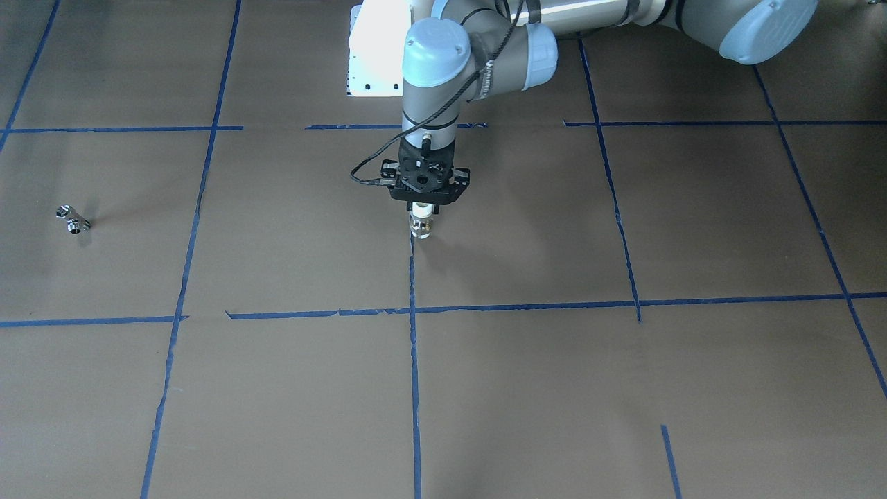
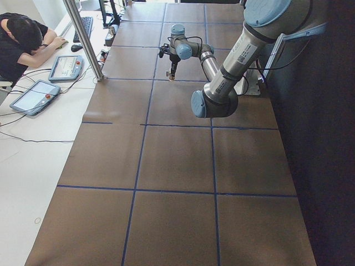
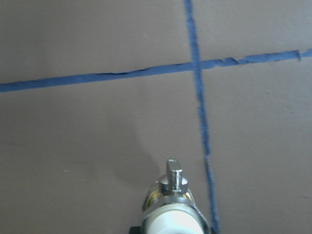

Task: Assemble PPR valve and pipe with both arms
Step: 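Carry the pipe piece with the left gripper to the table center, then set the pipe piece upright, open the left gripper and withdraw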

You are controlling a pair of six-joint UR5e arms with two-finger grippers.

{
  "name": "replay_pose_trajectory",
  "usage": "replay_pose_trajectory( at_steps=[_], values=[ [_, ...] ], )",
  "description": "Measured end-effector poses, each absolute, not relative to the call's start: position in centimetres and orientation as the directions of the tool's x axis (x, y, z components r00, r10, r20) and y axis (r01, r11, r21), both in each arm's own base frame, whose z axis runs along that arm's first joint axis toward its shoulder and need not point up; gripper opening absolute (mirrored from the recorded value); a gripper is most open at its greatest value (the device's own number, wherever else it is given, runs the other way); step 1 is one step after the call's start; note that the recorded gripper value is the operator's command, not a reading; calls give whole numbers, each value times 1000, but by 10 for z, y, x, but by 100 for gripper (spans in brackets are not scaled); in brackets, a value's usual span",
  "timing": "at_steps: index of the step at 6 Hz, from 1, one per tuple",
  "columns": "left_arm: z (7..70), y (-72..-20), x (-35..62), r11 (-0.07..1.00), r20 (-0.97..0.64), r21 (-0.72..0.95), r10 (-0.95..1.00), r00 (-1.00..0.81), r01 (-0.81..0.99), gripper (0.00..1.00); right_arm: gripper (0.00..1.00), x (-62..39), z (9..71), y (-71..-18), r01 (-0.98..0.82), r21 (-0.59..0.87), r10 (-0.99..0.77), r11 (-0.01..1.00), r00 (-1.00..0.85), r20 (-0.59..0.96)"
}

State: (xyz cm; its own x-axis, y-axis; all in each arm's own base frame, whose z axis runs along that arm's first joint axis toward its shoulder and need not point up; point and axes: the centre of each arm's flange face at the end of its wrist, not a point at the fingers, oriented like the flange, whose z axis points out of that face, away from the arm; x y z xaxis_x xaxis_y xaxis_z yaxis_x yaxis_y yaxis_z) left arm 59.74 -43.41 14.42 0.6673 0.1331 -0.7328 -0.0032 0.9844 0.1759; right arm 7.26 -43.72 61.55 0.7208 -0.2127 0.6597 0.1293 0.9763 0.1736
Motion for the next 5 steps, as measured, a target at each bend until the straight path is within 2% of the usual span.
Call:
replay_pose_trajectory(
  at_steps=[2, 3, 4, 5],
  values=[
    [146, -425, 612, 985, -724, 174, 140, 675, -17, 41, 100, 73, 616, -437, 129, 173, -212, 976, 721, 660],
    [147, -425, 613, 985, -722, 173, 140, 677, -19, 95, 100, 73, 616, -437, 129, 172, -211, 977, 721, 660],
    [148, -425, 614, 985, -722, 173, 141, 678, -20, 100, 100, 73, 617, -437, 129, 170, -210, 977, 721, 661],
    [149, -425, 614, 985, -720, 173, 141, 679, -21, 100, 100, 73, 617, -437, 129, 170, -210, 977, 721, 661]
  ],
)
